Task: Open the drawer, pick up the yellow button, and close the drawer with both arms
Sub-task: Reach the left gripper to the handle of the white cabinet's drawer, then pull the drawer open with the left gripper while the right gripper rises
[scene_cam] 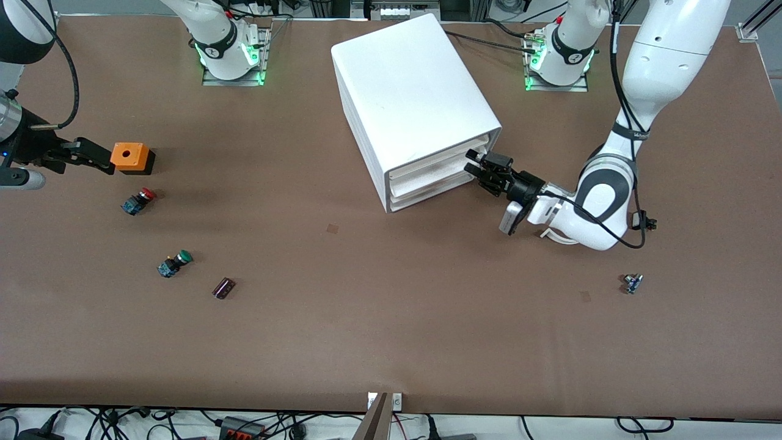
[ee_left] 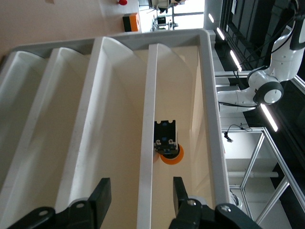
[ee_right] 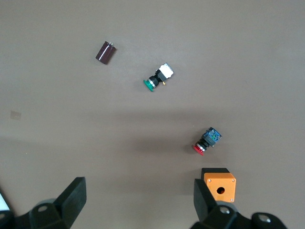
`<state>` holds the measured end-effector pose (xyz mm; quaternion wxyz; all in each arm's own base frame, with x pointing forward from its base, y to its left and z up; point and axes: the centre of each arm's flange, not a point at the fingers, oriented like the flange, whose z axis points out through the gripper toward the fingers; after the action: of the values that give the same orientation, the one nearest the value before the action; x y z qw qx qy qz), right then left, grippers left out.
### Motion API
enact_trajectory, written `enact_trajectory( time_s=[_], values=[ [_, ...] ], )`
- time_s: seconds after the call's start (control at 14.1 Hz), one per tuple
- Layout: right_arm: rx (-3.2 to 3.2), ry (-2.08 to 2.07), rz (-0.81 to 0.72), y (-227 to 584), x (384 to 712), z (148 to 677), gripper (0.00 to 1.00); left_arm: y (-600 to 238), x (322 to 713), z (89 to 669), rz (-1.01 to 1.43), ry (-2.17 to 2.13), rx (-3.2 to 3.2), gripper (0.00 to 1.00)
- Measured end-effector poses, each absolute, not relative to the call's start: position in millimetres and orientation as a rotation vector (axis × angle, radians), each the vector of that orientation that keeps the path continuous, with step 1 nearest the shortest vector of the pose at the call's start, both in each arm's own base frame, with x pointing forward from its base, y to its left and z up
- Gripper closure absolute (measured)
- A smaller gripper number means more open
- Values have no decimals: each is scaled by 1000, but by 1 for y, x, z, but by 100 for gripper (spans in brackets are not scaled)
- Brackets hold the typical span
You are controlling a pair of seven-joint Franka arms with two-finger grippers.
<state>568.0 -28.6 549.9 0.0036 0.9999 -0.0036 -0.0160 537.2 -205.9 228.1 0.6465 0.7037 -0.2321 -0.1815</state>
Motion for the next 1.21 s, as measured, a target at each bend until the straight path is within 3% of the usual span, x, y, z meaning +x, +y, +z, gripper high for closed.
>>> enact_trajectory(
  time_s=[0.14,0.43,0.85,1.21],
  values=[
    [3134,-11,-50,-29,568,550,0,-219,529,226,-415,-539,1576,44],
    [3134,-11,-50,-29,568,550,0,-235,520,224,-427,-567,1558,86],
    [3134,-11,-50,-29,568,550,0,-226,530,222,-431,-542,1591,89],
    [3134,21,-33,-17,574,545,0,-196,585,239,-419,-519,1704,89]
  ],
)
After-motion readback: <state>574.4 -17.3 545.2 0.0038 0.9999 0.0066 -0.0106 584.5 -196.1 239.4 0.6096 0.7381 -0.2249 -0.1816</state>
